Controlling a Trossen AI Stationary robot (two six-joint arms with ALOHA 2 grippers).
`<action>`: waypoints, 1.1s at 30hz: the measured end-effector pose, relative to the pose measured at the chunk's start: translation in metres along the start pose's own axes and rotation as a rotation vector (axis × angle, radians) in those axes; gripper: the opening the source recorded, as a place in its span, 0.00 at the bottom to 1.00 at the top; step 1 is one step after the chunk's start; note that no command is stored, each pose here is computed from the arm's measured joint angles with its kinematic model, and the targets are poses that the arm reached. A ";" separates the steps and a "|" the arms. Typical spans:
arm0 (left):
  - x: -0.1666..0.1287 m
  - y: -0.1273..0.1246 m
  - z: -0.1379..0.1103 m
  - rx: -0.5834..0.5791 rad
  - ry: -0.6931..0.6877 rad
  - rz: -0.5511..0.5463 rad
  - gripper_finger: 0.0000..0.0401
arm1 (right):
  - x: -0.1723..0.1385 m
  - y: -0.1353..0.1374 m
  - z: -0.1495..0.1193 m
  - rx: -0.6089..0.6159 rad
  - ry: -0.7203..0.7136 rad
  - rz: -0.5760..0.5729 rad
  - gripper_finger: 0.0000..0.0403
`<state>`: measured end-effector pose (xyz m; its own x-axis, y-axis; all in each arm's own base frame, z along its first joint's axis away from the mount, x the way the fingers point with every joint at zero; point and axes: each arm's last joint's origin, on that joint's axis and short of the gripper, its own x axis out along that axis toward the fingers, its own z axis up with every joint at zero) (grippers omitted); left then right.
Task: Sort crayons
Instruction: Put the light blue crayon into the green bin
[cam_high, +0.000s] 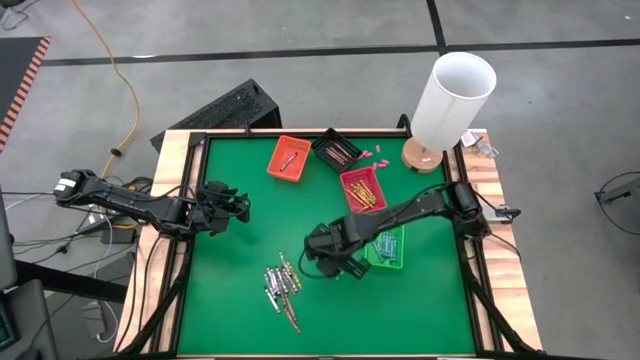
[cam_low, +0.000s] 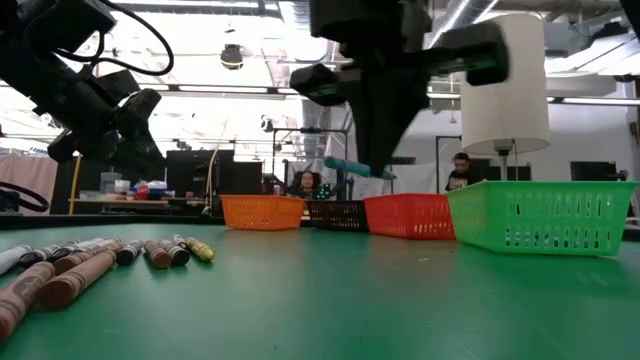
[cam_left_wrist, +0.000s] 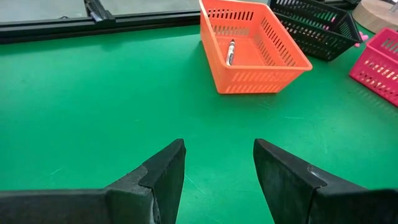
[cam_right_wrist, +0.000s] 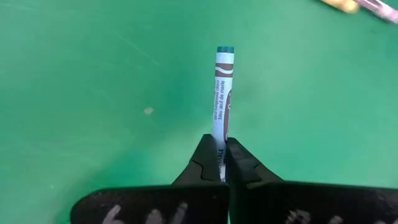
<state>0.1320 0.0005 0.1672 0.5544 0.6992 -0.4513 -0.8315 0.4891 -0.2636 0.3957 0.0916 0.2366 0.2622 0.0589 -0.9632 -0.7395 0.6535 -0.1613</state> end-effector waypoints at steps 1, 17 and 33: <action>0.000 0.000 0.000 0.000 0.000 0.000 0.45 | -0.003 -0.005 -0.003 0.013 0.003 -0.002 0.00; 0.000 0.000 0.001 0.010 -0.020 0.014 0.45 | -0.077 -0.052 -0.068 0.311 0.012 -0.068 0.00; 0.000 0.001 0.001 0.013 -0.036 0.025 0.45 | -0.135 0.014 -0.103 0.389 -0.003 -0.201 0.00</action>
<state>0.1314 0.0014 0.1679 0.5348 0.7296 -0.4263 -0.8446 0.4780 -0.2413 0.2858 0.0154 0.3426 0.3794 -0.0968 -0.9202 -0.3854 0.8876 -0.2523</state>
